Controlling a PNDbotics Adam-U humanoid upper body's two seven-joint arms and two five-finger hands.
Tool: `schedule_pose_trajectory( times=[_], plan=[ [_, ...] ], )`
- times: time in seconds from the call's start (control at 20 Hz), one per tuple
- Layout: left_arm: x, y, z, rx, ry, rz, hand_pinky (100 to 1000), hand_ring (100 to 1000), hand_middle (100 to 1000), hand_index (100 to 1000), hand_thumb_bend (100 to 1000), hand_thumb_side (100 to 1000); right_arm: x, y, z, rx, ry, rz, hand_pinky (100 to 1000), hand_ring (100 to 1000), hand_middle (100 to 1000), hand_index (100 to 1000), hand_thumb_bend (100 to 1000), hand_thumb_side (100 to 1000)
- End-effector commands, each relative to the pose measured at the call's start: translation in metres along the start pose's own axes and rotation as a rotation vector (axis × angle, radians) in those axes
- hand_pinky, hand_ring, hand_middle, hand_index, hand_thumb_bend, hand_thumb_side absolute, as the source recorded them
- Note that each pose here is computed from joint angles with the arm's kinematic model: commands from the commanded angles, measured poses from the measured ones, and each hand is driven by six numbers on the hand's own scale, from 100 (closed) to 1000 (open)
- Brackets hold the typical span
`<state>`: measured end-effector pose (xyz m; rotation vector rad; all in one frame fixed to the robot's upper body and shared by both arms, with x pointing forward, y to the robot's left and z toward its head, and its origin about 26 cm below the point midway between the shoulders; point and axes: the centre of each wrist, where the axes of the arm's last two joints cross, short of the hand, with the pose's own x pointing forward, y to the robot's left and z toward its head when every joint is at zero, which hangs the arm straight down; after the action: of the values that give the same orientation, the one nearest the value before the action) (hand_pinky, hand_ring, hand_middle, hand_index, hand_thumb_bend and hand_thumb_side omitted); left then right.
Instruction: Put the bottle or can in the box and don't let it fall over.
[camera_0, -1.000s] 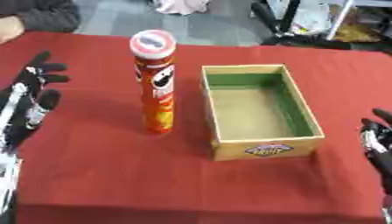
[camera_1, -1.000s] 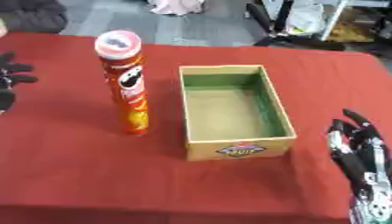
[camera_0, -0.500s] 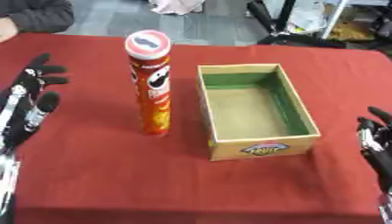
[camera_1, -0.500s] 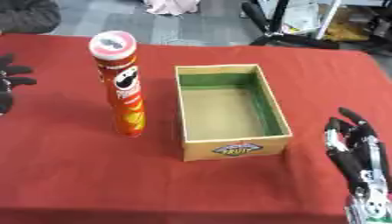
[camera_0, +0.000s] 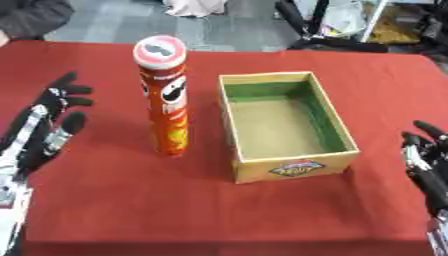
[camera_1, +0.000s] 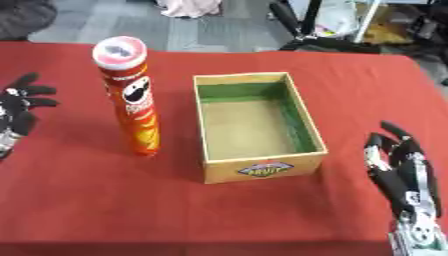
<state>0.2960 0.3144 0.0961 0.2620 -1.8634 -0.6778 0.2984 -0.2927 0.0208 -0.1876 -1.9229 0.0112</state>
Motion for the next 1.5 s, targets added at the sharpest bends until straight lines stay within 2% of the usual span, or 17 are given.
schedule_pose_trajectory(
  times=[0.05, 0.3, 0.55, 0.95, 1.2, 1.25, 1.3, 1.35, 1.4, 1.45, 1.5],
  plan=[
    [0.0, -0.002, -0.013, -0.068, -0.01, -0.047, 944, 754, 769, 1000, 624, 802, 0.006, -0.005, -0.006, 0.014, -0.026, 0.016, 936, 807, 860, 809, 100, 293],
    [-0.007, -0.011, -0.035, -0.074, 0.013, -0.101, 939, 751, 767, 1000, 682, 840, 0.006, -0.003, -0.006, 0.019, -0.026, 0.011, 935, 807, 861, 811, 100, 294],
    [-0.011, -0.017, -0.056, -0.053, 0.036, -0.127, 936, 752, 768, 1000, 662, 838, 0.006, -0.002, -0.006, 0.028, -0.023, 0.005, 936, 808, 863, 813, 100, 294],
    [-0.016, -0.03, -0.077, -0.138, 0.01, -0.187, 928, 746, 761, 1000, 625, 825, 0.005, 0.0, -0.006, 0.037, -0.022, -0.001, 936, 808, 865, 814, 100, 296],
    [-0.019, -0.036, -0.083, -0.192, 0.009, -0.198, 917, 731, 740, 978, 528, 778, 0.005, 0.001, -0.006, 0.041, -0.022, -0.003, 936, 808, 865, 815, 100, 296],
    [-0.019, -0.038, -0.084, -0.204, 0.01, -0.197, 903, 710, 716, 958, 460, 719, 0.005, 0.001, -0.006, 0.042, -0.023, -0.004, 936, 808, 865, 814, 100, 297],
    [-0.02, -0.039, -0.084, -0.217, 0.012, -0.195, 903, 710, 716, 958, 460, 719, 0.006, 0.001, -0.006, 0.042, -0.023, -0.004, 936, 808, 865, 814, 100, 297],
    [-0.021, -0.041, -0.084, -0.229, 0.016, -0.189, 885, 678, 676, 931, 415, 679, 0.005, 0.001, -0.006, 0.043, -0.022, -0.004, 936, 809, 865, 814, 100, 296],
    [-0.022, -0.041, -0.084, -0.237, 0.02, -0.184, 885, 678, 676, 931, 415, 679, 0.005, 0.001, -0.006, 0.043, -0.022, -0.004, 936, 809, 865, 814, 100, 296],
    [-0.022, -0.042, -0.085, -0.245, 0.025, -0.176, 848, 615, 599, 874, 334, 626, 0.005, 0.001, -0.007, 0.043, -0.022, -0.004, 936, 808, 865, 813, 100, 297],
    [-0.023, -0.043, -0.085, -0.25, 0.03, -0.166, 848, 615, 599, 874, 334, 626, 0.005, 0.001, -0.007, 0.043, -0.022, -0.005, 936, 808, 865, 813, 100, 297]
  ],
)
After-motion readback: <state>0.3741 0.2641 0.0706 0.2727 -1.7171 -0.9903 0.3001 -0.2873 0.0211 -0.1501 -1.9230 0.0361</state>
